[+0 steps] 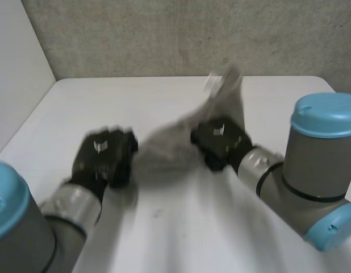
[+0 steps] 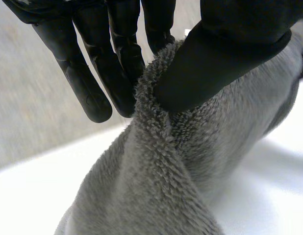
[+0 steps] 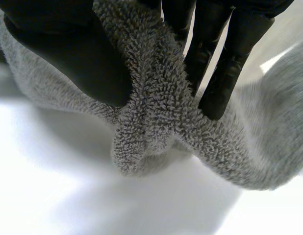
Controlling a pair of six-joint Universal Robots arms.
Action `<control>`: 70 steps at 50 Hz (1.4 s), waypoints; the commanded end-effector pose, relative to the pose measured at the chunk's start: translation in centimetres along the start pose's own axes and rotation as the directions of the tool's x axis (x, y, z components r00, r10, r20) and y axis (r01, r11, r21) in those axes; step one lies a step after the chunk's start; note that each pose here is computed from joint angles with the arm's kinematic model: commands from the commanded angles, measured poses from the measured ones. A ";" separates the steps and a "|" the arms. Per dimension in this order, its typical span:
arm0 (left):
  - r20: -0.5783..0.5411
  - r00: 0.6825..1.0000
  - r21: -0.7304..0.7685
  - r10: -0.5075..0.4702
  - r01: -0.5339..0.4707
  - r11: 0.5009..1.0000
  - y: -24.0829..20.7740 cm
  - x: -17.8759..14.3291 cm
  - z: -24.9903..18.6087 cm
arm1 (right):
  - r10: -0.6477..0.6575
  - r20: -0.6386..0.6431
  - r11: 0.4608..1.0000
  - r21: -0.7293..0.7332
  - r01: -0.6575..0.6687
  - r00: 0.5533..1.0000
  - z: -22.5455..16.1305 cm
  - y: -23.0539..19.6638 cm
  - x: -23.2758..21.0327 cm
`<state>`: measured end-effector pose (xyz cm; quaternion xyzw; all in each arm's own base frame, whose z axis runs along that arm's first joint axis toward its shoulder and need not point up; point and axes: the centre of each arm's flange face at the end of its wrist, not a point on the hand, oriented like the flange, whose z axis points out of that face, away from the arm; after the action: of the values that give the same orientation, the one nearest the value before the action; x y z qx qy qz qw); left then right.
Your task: Fold the towel.
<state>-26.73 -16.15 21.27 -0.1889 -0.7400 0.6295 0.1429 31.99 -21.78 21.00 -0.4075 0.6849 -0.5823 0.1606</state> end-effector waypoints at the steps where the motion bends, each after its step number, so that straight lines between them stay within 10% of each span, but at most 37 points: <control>1: -0.119 0.983 -0.321 0.139 -0.171 0.931 5.7 -0.1 -4.1 | -0.014 0.189 0.938 -0.339 0.078 0.982 -2.8 3.4 -2.5; 25: -0.127 0.983 -0.079 0.130 -0.141 0.987 -2.4 1.5 2.2 | 0.144 -0.127 0.986 -0.059 -0.153 0.981 -2.3 -1.0 6.7; 45: -0.322 0.944 -0.172 0.078 -0.139 0.975 3.1 6.1 10.3 | -0.367 0.032 0.918 -0.148 0.368 0.930 1.9 3.3 6.2; 70: -0.249 0.945 -0.277 0.214 -0.281 0.919 6.4 5.4 12.2 | -0.320 0.080 0.912 -0.244 0.330 0.944 5.4 8.8 6.2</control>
<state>-37.01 -23.02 12.70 -0.3760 -0.7751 0.4837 0.1545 28.51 -29.88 13.69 -0.5422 0.6702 -0.5066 0.0152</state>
